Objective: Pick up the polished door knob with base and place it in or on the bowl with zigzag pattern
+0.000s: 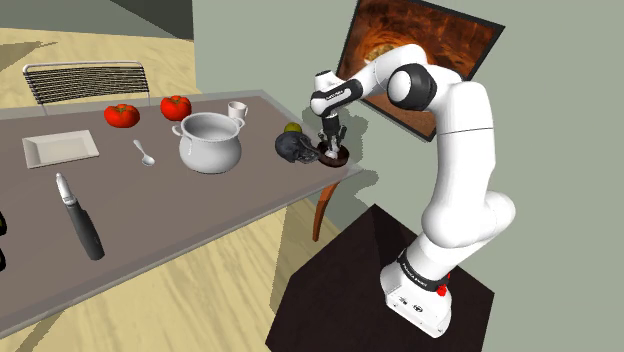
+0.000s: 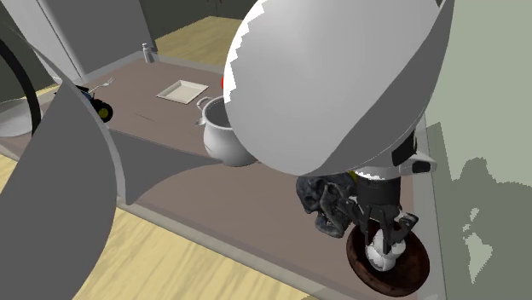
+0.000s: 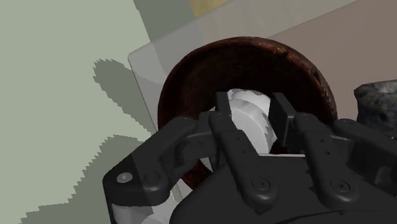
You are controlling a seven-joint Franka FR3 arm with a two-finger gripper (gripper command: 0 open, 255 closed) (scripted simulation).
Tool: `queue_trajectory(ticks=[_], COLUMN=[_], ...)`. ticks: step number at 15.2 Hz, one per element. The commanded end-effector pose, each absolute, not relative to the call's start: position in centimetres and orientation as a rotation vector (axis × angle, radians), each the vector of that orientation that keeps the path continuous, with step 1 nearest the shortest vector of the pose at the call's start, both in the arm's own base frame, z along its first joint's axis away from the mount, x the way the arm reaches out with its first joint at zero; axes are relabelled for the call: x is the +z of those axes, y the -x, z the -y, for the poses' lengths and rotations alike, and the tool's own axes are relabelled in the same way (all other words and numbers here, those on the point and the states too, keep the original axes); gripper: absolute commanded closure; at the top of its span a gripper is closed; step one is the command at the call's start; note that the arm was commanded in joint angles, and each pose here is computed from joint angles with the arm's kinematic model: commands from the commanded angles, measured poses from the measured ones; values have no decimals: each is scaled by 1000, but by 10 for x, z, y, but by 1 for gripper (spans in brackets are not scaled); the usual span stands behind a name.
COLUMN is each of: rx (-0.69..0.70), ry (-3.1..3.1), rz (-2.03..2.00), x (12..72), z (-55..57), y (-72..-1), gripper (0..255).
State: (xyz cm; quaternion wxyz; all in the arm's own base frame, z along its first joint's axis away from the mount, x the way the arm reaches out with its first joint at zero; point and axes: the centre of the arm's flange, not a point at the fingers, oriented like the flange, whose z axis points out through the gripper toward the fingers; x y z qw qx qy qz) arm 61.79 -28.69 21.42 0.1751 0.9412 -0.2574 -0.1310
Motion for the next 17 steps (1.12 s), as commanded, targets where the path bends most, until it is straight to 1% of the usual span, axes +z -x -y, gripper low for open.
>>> queue_trajectory(ticks=[1,8,11,12,13,16,17], rx=[-372,-372,-372,-369,-369,60,117], ry=[-2667,-2667,-2668,-2668,-2668,-3080,-3124], rz=[729,729,729,728,728,737,736], x=[213,213,229,226,226,226,223], z=[287,287,287,286,286,364,373], y=[-618,-618,-618,-618,-618,-572,-567], gripper=[255,255,255,255,0,0,0])
